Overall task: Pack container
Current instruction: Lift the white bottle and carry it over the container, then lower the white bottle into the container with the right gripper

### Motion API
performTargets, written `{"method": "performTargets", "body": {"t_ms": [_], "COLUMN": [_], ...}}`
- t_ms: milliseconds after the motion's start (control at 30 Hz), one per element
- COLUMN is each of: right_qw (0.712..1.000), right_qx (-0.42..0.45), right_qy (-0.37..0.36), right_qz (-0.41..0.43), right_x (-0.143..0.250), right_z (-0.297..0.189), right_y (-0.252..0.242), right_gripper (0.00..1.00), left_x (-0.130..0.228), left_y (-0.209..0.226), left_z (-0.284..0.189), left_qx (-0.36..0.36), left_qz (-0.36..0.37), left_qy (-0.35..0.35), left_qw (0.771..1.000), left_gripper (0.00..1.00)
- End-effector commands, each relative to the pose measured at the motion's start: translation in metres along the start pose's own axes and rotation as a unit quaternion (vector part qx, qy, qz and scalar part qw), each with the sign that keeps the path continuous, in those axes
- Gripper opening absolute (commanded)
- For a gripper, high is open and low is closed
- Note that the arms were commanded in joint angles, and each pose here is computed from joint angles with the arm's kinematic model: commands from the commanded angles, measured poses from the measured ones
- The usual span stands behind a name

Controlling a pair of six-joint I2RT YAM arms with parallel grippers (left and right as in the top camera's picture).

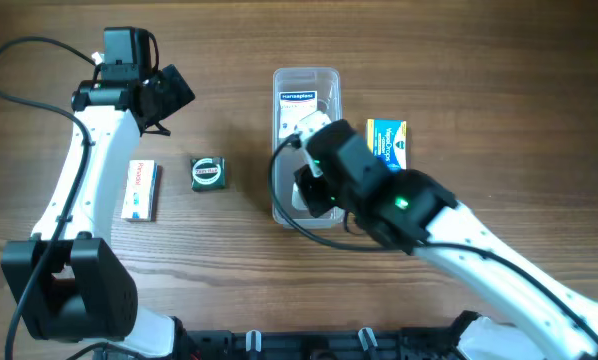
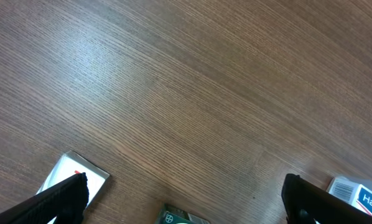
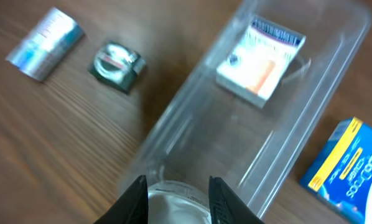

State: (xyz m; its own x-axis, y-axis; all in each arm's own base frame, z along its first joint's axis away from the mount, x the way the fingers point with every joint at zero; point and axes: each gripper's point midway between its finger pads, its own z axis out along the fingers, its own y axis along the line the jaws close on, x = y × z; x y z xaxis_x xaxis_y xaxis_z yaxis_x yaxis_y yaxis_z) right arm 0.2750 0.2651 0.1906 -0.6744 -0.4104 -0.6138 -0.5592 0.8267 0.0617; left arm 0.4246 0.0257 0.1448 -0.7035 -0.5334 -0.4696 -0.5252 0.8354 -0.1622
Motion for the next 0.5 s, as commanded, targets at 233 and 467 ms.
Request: {"method": "performTargets", "body": {"t_ms": [233,467], "right_qw": [0.996,0.992], "right_qx": [0.063,0.069], "right_qy": [0.021,0.035], "right_qz": [0.062,0.104], "right_x": [0.005,0.012], "right_z": [0.027,0.031], "right_y": [-0.017,-0.018], "right_gripper": [0.21,0.22], "left_x": [-0.005,-0.005], "left_y": [-0.001,-0.001], "left_z": [-0.009,-0.009], "left_qx": [0.008,0.007], "left_qz": [-0.01,-0.01], "left_qy": [-0.009,-0.008], "left_qw": [1.0,1.0], "left_gripper": [1.0,1.0]}}
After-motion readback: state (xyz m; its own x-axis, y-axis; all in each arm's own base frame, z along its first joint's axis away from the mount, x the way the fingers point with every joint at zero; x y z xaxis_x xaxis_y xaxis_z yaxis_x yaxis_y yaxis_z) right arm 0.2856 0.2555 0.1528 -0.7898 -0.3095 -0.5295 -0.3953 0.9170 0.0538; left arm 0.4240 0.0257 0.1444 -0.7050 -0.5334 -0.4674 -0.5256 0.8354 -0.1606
